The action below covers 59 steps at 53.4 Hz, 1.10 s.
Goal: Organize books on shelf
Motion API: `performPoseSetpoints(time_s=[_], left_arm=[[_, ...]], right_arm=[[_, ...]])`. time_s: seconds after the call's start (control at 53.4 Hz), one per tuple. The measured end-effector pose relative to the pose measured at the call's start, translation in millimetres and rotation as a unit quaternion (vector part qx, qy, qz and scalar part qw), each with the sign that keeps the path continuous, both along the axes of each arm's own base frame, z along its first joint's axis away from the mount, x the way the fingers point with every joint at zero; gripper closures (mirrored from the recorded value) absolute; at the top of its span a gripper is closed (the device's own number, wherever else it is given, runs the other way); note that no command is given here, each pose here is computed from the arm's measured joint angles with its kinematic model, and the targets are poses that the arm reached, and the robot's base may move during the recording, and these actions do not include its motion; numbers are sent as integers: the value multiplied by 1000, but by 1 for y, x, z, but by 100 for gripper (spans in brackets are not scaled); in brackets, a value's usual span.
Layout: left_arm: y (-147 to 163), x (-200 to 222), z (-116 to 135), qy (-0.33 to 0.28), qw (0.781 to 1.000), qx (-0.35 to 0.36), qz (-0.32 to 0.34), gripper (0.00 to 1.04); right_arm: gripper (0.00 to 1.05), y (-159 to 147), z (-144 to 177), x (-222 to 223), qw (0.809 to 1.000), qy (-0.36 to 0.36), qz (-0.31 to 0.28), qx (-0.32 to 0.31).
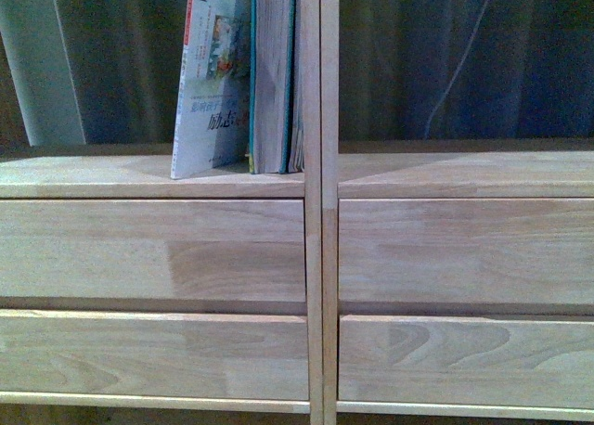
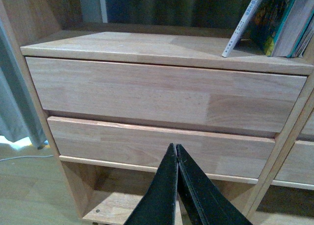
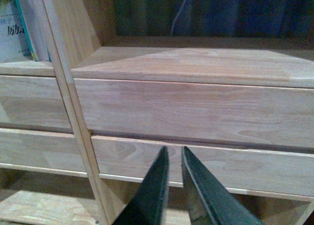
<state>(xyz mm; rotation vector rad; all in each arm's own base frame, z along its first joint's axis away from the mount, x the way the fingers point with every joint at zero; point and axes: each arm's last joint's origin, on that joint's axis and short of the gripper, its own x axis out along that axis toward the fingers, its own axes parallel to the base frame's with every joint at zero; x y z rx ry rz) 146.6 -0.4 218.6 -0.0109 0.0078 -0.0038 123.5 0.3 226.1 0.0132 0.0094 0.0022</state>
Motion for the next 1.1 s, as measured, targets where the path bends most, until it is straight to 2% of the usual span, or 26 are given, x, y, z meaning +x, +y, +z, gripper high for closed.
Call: performPoseSetpoints(time_s=[0.281,0.917,1.105], left_arm=[[0,-15,-22,-3,1000,0,0,102],[0,-34,-48,-9,1000,0,0,102],[0,-37,-48,-10,1000,0,1,102]], right_arm=[[102,0,-27,-8,1000,1,0,-3],[102,0,-52,-26,1000,-4,0,-3],[102,0,-59,-26,1000,-6,0,-4]])
